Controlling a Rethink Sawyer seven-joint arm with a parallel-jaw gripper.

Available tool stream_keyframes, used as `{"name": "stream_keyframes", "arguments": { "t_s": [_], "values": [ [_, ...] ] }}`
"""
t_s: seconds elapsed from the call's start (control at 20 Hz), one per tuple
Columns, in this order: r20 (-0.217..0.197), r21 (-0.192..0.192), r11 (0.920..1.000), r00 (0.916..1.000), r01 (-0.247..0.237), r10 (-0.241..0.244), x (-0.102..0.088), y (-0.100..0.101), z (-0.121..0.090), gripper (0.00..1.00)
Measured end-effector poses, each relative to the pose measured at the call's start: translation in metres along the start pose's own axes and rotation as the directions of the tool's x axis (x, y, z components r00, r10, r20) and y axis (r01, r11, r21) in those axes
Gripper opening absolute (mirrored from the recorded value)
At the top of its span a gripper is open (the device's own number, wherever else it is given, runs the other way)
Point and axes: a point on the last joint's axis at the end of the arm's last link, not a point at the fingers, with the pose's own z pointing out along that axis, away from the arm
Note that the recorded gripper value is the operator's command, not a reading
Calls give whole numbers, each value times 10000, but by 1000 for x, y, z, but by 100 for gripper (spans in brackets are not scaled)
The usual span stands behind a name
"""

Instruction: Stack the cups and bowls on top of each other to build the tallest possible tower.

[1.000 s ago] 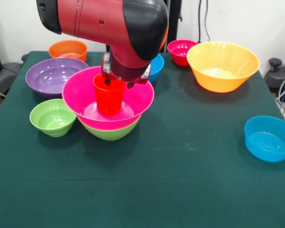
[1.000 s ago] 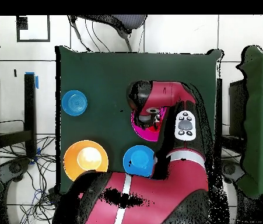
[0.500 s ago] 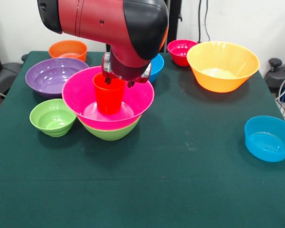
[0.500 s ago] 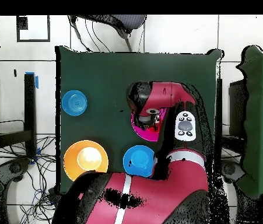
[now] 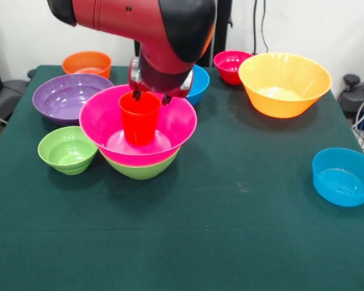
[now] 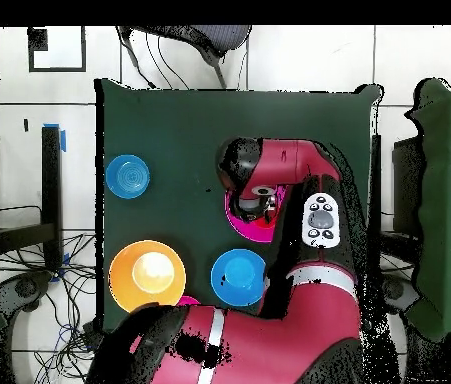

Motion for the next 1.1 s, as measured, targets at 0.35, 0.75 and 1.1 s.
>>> {"name": "stream_keyframes", "arguments": {
  "t_s": [0.35, 0.75, 1.1],
  "values": [
    [280, 34, 10000, 9996, -88, 87, 1, -5, -17, 100],
    [501, 60, 9999, 9986, -155, 152, 3, -9, -31, 100],
    [615, 3, 9998, 9979, -209, 208, 3, -10, -39, 100]
  ]
}}
